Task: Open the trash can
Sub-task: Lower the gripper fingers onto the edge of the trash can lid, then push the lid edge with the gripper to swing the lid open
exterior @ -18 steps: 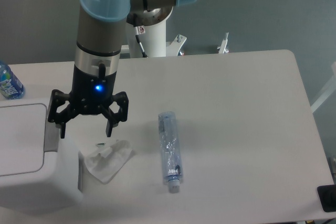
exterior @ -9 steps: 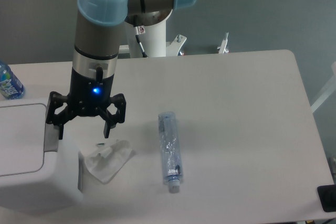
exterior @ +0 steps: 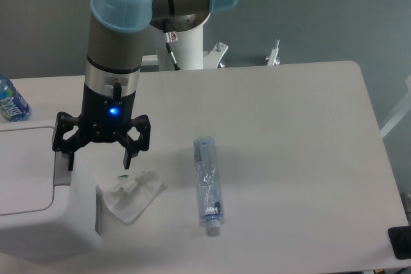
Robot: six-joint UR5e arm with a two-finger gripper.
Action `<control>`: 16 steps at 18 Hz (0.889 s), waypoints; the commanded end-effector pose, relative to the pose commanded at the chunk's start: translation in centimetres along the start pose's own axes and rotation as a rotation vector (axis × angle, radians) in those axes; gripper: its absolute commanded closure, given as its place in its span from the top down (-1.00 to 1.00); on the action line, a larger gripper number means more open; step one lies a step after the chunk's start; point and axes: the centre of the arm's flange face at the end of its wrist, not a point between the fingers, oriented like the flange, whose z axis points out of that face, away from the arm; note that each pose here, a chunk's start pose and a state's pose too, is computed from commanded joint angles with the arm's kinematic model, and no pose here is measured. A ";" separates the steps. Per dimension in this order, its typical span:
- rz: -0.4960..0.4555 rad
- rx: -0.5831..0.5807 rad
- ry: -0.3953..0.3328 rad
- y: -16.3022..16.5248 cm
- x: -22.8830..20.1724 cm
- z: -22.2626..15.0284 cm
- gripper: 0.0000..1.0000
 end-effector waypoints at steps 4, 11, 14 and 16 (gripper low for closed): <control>0.001 -0.005 -0.002 0.0 0.0 0.3 1.00; 0.000 -0.012 -0.003 0.1 -0.1 0.8 1.00; -0.001 -0.015 -0.004 0.2 -0.2 1.0 1.00; -0.001 -0.015 -0.004 0.2 -0.2 1.0 1.00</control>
